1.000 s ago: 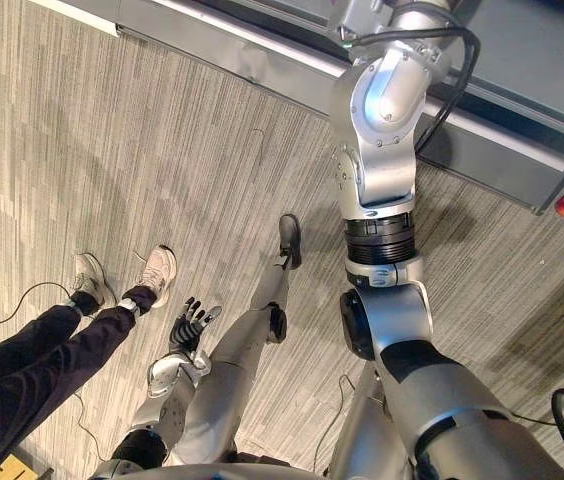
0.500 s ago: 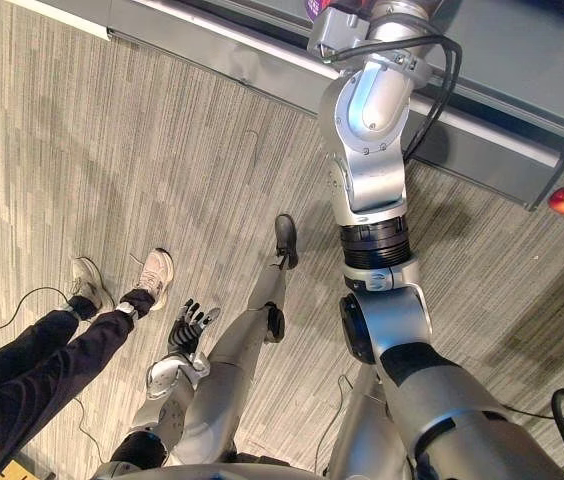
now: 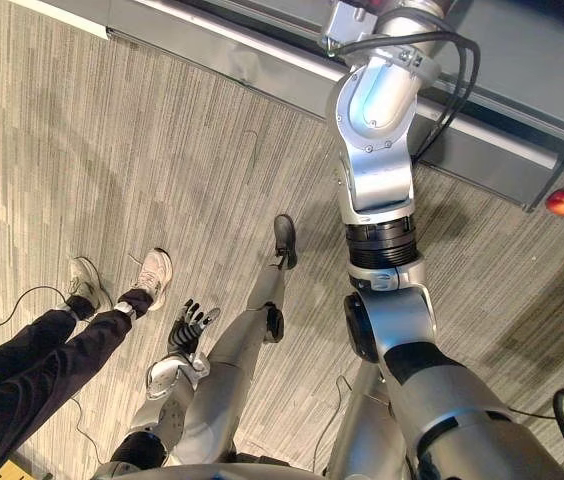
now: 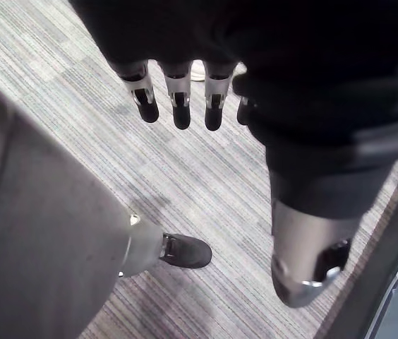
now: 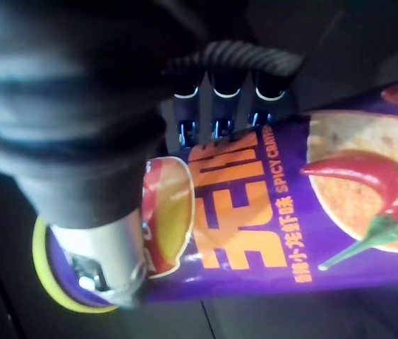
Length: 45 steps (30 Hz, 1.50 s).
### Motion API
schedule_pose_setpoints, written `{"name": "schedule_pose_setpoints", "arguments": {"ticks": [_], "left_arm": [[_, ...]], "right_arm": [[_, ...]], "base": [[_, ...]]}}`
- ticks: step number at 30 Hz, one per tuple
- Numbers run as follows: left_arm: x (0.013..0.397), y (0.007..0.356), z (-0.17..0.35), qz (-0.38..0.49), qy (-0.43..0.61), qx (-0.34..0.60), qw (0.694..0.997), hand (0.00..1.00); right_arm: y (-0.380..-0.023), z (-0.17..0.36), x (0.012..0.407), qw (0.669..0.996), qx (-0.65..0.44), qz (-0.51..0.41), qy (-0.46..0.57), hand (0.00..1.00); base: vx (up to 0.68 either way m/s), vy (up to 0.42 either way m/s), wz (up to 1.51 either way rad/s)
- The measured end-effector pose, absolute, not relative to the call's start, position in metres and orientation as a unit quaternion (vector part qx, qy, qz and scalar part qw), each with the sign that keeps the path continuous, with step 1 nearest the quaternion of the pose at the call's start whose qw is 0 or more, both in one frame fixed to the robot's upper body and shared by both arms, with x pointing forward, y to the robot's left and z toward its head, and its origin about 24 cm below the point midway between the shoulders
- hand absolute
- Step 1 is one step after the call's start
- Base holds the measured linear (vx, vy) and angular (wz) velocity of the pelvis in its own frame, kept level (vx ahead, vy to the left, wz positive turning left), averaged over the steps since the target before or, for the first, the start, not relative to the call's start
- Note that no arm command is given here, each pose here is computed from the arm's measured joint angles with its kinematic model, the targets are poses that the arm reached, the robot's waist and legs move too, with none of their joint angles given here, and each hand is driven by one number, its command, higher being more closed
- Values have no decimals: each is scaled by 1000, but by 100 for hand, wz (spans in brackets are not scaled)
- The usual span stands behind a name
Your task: Put the gum and the chips on the shelf.
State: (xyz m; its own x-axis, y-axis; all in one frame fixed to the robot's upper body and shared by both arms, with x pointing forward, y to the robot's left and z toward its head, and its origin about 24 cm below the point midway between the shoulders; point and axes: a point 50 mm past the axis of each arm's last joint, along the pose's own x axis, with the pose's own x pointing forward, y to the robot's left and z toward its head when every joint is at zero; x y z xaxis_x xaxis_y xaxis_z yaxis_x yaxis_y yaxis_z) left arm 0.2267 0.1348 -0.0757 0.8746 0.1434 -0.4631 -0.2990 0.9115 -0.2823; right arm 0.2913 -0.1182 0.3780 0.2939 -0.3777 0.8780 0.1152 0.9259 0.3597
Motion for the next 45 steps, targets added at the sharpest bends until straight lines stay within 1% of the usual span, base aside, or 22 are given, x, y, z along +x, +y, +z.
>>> {"name": "schedule_pose_setpoints", "arguments": {"ticks": [6, 13, 17, 19, 23, 26, 33, 39, 45], "left_arm": [[226, 135, -76, 117, 222, -176, 952, 0], [225, 138, -76, 126, 222, -176, 951, 0], [225, 139, -77, 128, 221, -175, 951, 0], [224, 139, -77, 129, 220, -174, 951, 0], [225, 144, -76, 137, 214, -174, 951, 0], [222, 147, -77, 145, 217, -175, 949, 0], [221, 148, -78, 147, 217, -176, 949, 0], [220, 150, -78, 150, 218, -176, 948, 0], [219, 151, -79, 152, 219, -175, 948, 0]], "right_arm": [[-118, 384, 281, 780, 113, -157, -595, 100], [-115, 400, 262, 744, 110, -176, -635, 100], [-115, 401, 256, 732, 104, -188, -646, 100], [-113, 401, 255, 731, 103, -186, -649, 100], [-104, 406, 246, 717, 91, -174, -669, 100], [-103, 406, 248, 722, 87, -175, -664, 100], [-103, 406, 247, 720, 85, -175, -666, 100], [-100, 403, 255, 732, 75, -172, -655, 100], [-101, 403, 256, 733, 72, -172, -654, 100]], "base": [[1, -32, -4], [-6, -44, -3], [-1, -9, 0], [0, 0, 0], [-11, -35, 4], [-17, -48, 0], [-21, -47, 0], [-3, -38, 1], [-9, -66, -4]]}}
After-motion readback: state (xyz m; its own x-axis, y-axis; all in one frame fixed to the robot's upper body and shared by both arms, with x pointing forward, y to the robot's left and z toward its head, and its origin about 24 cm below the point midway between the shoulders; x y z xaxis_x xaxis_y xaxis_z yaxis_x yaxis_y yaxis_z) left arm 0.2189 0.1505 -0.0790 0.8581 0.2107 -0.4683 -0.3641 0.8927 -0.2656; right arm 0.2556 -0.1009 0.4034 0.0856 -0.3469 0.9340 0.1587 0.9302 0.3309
